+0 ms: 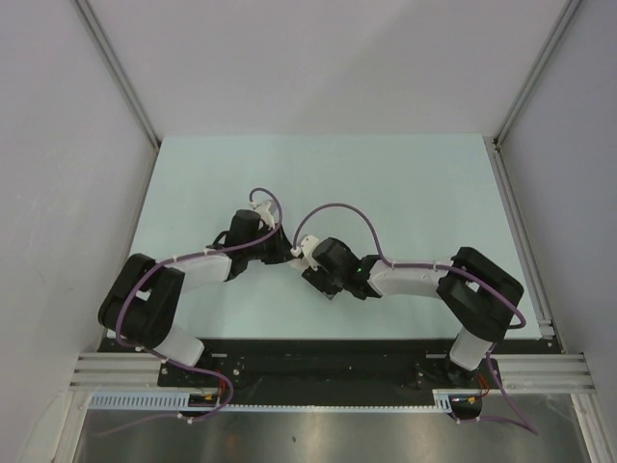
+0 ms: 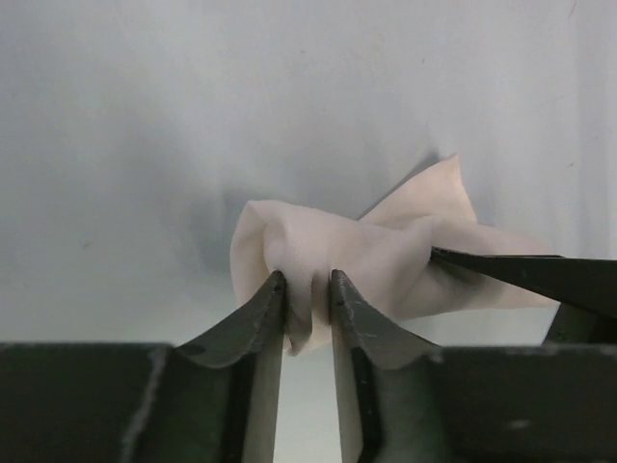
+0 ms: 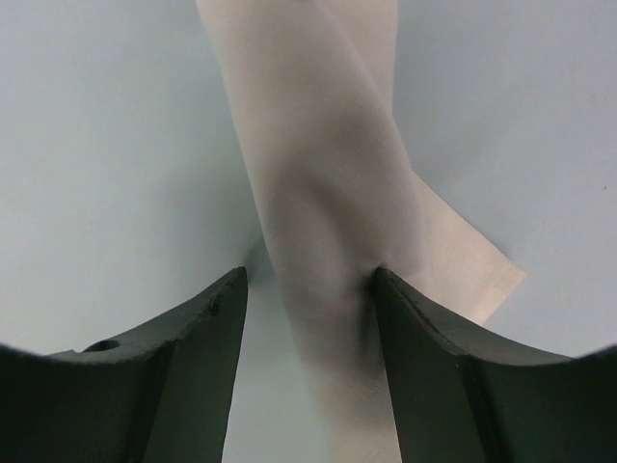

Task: Fold the napkin, place the utensils inside, and roll it up
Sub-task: Roll the napkin with the utensil

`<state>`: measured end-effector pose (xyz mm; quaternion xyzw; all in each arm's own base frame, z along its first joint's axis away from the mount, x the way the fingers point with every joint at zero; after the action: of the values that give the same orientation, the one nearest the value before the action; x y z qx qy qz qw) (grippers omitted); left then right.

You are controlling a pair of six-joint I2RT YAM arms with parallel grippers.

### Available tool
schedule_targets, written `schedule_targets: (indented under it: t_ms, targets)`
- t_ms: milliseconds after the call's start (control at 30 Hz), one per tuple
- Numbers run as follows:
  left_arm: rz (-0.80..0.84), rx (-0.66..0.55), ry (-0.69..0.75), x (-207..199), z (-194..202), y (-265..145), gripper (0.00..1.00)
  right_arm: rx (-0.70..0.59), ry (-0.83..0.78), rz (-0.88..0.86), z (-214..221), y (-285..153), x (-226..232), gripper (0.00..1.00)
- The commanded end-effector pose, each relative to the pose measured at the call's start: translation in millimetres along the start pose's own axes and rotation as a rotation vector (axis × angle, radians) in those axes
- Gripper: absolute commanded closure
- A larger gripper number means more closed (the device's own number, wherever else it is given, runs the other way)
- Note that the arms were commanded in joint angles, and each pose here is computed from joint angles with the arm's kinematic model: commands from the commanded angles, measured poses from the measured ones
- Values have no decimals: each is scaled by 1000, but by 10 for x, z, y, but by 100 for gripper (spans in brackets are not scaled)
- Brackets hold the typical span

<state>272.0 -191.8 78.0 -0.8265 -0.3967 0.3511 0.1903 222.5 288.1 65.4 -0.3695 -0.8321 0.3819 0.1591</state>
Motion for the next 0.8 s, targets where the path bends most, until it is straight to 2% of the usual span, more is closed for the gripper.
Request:
schedule_targets:
  t_ms: [0, 167, 300, 500, 533, 633, 767]
  targets:
    - [26, -53, 48, -85, -252, 3, 66, 68, 56, -9, 125, 84, -63, 40]
    - [-43, -83, 54, -17, -363, -88, 50, 109, 100, -28, 163, 134, -121, 40]
    - [-92, -110, 38, 100, -389, -199, 44, 139, 155, -63, 156, 162, -186, 41]
    - [-122, -162, 23, 201, -351, -381, 42, 225, 236, -238, 216, 195, -76, 57]
    - [-117, -177, 30, 181, -332, -431, 39, 240, 257, -295, 209, 184, -48, 60]
    - [-80, -230, 53, 104, -354, -522, 31, 279, 304, -400, 235, 185, 27, 66]
    - [-51, -253, 68, 79, -232, -573, 28, 281, 368, -510, 155, 150, 73, 67]
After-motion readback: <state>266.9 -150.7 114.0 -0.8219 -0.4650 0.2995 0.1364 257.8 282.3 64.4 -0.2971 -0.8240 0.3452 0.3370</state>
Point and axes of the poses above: each gripper's point midway between its finger pads, its own y axis out along the fingers, its own x axis along the line the jaws close on, z = x × y, the point moved 5 cm from there along -y, back along the fingers, and after that the axes turned 14 degrees about y, right-handed, at the moved point
